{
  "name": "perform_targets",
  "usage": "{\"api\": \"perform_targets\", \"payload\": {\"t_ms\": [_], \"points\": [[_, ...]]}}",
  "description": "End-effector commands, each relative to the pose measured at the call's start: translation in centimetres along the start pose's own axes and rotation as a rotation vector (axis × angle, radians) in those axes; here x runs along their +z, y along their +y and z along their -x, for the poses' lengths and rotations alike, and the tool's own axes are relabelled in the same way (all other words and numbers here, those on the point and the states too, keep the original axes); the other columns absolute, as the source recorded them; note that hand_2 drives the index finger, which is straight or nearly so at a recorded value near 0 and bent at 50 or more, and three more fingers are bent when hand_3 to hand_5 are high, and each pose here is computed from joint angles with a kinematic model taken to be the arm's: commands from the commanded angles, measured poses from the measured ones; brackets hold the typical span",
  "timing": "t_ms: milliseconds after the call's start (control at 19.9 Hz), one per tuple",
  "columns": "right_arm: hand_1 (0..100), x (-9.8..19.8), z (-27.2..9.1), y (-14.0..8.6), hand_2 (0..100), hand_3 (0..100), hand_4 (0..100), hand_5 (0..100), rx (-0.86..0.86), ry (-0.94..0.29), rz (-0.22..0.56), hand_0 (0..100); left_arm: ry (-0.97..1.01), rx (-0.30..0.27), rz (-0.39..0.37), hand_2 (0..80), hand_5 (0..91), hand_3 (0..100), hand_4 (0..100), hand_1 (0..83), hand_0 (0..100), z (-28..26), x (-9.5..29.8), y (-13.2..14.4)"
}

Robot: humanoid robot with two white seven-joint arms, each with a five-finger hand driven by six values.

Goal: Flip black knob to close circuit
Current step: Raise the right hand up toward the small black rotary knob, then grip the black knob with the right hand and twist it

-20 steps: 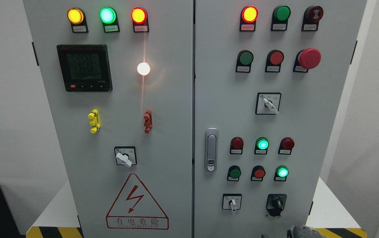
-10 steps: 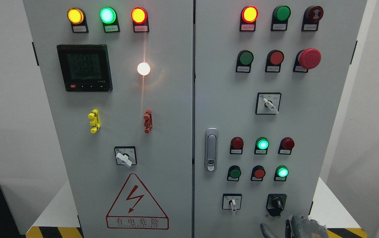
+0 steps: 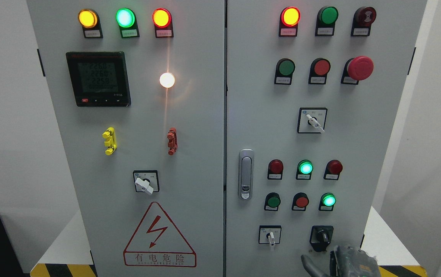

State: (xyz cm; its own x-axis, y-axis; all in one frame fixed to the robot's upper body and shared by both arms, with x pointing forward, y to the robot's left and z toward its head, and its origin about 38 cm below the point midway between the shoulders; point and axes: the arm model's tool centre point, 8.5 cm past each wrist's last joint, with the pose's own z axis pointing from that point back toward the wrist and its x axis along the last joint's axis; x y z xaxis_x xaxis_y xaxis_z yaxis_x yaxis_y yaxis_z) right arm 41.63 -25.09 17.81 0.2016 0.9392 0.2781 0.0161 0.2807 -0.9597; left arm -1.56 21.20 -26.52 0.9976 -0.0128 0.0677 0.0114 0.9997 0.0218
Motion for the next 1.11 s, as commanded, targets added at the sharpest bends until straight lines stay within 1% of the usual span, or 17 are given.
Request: {"api": "perform_targets", "payload": {"t_ms": [0,402,703,1055], "points": [[0,-0.5,0.3,-0.5,88,100,90,85,0.000,0.010,0.008,0,0.000,0.000,-0.001,0.0,0.0,0,0,55.6,12,0.0,0.0,0.0],[0,-1.0,1.1,-1.3,88,100,90,85,0.004,0.027,0.022,0,0.000,0.000,-0.001,0.0,0.0,0,0,55.6,12,0.0,0.0,0.0],[0,-1.4,2.2,-1.3,88,100,90,85,0.012,0.057,0.021,0,0.000,0.000,-0.001,0.0,0.0,0,0,55.6,12,0.0,0.0,0.0],[0,-1.7,2.4,-1.4,87,100,89,85,0.008,0.073,0.020,0,0.000,0.000,-0.001,0.0,0.0,0,0,55.6,12,0.0,0.0,0.0]]}}
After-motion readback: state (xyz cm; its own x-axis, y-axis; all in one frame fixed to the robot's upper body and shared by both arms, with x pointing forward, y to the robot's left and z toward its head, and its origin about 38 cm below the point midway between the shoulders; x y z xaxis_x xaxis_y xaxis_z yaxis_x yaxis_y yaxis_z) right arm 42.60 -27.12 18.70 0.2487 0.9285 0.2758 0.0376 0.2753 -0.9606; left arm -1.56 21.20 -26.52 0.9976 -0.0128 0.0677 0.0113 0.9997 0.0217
